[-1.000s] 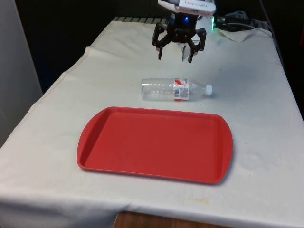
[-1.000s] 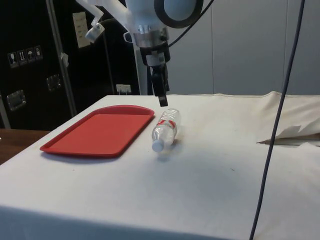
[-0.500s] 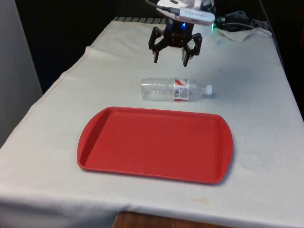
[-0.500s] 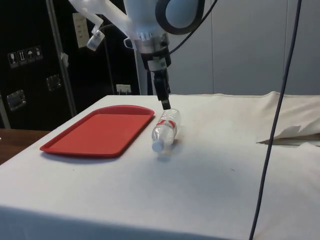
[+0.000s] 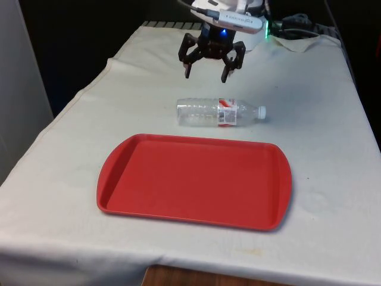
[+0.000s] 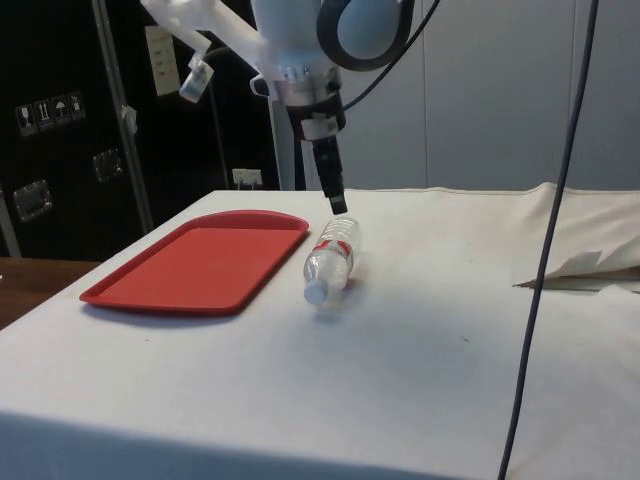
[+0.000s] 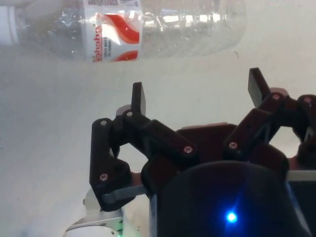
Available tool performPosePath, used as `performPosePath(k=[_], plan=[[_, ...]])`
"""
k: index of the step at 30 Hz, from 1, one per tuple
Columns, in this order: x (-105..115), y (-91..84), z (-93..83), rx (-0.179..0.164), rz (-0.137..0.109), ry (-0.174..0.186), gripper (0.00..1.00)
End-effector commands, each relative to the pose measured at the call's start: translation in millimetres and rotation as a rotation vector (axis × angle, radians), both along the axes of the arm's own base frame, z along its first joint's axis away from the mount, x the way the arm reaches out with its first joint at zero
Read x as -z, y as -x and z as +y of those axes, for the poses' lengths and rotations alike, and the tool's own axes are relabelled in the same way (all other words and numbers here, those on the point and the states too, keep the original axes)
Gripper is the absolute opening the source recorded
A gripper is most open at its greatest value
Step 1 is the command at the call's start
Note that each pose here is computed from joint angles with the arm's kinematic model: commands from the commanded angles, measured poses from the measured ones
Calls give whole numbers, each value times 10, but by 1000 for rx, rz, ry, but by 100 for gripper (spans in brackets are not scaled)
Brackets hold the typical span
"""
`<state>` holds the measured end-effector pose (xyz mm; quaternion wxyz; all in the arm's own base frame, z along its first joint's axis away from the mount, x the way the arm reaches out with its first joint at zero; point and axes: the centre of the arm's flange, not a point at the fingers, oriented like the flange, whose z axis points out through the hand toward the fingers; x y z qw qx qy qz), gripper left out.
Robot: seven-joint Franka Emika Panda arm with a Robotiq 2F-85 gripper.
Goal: Place the bottle upright on the tray.
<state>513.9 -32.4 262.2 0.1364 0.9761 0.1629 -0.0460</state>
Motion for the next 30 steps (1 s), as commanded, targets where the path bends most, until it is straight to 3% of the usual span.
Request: performPosePath(k=[1,25,27,30], plan=[[0,1,-10,-4,1,2,100],[-24,-33,-52,-166,26,53,100],[-22,-30,-51,-159,31,49,100],[-28,-38,-48,-192,31,61,100]])
